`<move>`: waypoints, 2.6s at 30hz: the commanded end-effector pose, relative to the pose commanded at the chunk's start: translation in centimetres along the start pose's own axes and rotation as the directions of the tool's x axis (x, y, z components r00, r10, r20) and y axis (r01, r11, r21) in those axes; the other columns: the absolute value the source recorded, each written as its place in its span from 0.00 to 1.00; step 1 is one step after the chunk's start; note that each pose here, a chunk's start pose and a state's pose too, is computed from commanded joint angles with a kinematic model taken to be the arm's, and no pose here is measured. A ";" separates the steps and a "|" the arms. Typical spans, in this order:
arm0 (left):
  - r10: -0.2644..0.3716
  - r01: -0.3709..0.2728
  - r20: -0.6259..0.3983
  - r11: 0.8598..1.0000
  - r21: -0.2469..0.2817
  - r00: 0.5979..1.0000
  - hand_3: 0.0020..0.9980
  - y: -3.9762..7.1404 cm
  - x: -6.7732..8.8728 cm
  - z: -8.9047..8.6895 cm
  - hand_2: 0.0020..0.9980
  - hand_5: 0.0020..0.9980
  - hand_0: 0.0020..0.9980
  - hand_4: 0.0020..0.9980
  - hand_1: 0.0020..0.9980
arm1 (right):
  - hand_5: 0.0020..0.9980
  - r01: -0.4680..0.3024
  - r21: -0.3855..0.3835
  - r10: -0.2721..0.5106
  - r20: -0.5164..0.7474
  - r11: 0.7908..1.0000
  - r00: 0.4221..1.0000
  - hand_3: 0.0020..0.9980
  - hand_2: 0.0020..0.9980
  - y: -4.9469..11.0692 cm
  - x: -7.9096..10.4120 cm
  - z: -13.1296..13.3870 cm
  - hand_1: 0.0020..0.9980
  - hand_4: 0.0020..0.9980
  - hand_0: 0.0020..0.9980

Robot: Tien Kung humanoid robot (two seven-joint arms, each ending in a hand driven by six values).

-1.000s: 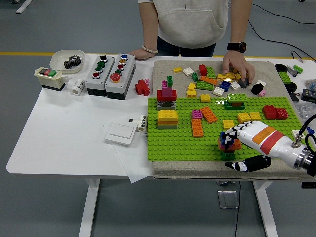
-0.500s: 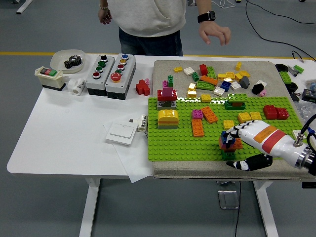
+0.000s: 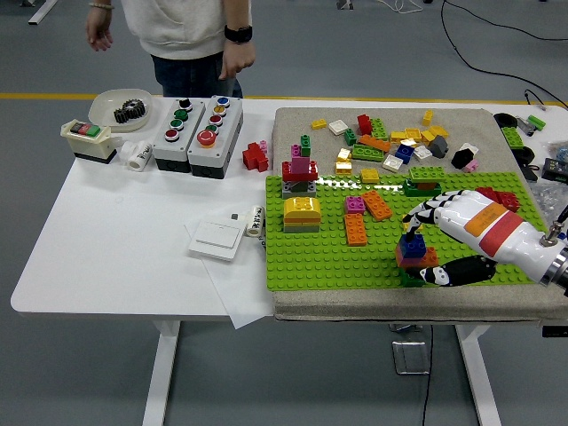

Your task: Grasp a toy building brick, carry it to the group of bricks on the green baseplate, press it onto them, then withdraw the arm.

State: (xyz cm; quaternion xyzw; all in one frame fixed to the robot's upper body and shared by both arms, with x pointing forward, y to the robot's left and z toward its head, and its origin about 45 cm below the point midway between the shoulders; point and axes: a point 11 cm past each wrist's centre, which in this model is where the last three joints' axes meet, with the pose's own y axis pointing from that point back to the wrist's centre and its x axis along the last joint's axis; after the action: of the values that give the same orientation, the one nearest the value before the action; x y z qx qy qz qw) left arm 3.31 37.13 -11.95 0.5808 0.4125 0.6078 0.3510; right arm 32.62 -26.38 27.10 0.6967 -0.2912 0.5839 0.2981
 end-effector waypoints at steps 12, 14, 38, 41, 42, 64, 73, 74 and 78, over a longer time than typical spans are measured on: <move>-0.002 0.002 -0.004 1.000 -0.005 1.000 0.59 0.0 0.0 0.2 0.72 0.67 0.74 0.64 0.73 | 0.50 -0.059 -0.134 0.049 -0.073 0.989 0.996 0.56 0.69 -1.1 2.8 5.0 0.64 0.82 0.67; -0.002 0.002 -0.005 1.000 -0.006 1.000 0.59 0.0 0.0 0.3 0.72 0.67 0.74 0.64 0.73 | 0.50 -0.074 -0.179 0.059 -0.087 0.981 0.994 0.56 0.69 -1.2 3.4 6.4 0.64 0.82 0.67; -0.004 0.003 -0.012 1.000 -0.006 1.000 0.59 0.1 -0.2 0.6 0.73 0.67 0.74 0.65 0.73 | 0.47 0.111 -0.418 -0.185 -0.142 0.902 0.972 0.64 0.72 -4.7 -1.6 15.4 0.67 0.83 0.71; -0.004 0.004 -0.013 1.000 -0.007 1.000 0.59 0.1 -0.2 0.7 0.73 0.67 0.74 0.64 0.73 | 0.47 0.137 -0.410 -0.195 -0.103 0.902 0.975 0.60 0.70 -5.2 -2.1 15.3 0.66 0.83 0.69; -0.004 0.004 -0.013 1.000 -0.007 1.000 0.59 0.2 -0.2 0.7 0.73 0.67 0.74 0.64 0.73 | 0.47 0.140 -0.408 -0.195 -0.096 0.902 0.976 0.60 0.70 -5.2 -2.1 15.2 0.66 0.83 0.69; -0.006 0.006 -0.015 1.000 -0.013 1.000 0.59 0.2 -0.2 1.0 0.73 0.67 0.74 0.64 0.73 | 0.45 0.217 -0.391 -0.232 0.008 0.894 0.973 0.60 0.70 -7.3 -4.7 14.2 0.65 0.83 0.68; -0.005 0.004 -0.011 1.000 -0.014 1.000 0.59 0.2 -0.1 1.1 0.73 0.67 0.74 0.64 0.73 | 0.45 0.226 -0.402 -0.233 0.032 0.887 0.972 0.62 0.71 -7.2 -5.1 14.4 0.66 0.84 0.69; -0.004 0.004 -0.011 1.000 -0.014 1.000 0.59 0.2 -0.1 1.1 0.73 0.67 0.74 0.64 0.73 | 0.45 0.226 -0.402 -0.233 0.033 0.887 0.972 0.62 0.71 -7.2 -5.1 14.4 0.66 0.84 0.69; -0.003 0.003 -0.007 1.000 -0.013 1.000 0.59 0.2 -0.1 1.1 0.73 0.67 0.74 0.64 0.73 | 0.45 0.233 -0.406 -0.238 0.039 0.884 0.971 0.63 0.71 -7.1 -5.3 14.5 0.66 0.84 0.69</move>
State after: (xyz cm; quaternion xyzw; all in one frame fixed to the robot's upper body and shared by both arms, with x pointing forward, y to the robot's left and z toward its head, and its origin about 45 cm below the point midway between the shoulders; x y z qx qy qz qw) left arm 4.42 37.07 -11.81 0.5756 0.4108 0.6120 0.3541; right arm 46.44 -32.42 19.31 0.6458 -0.3182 0.4738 0.5072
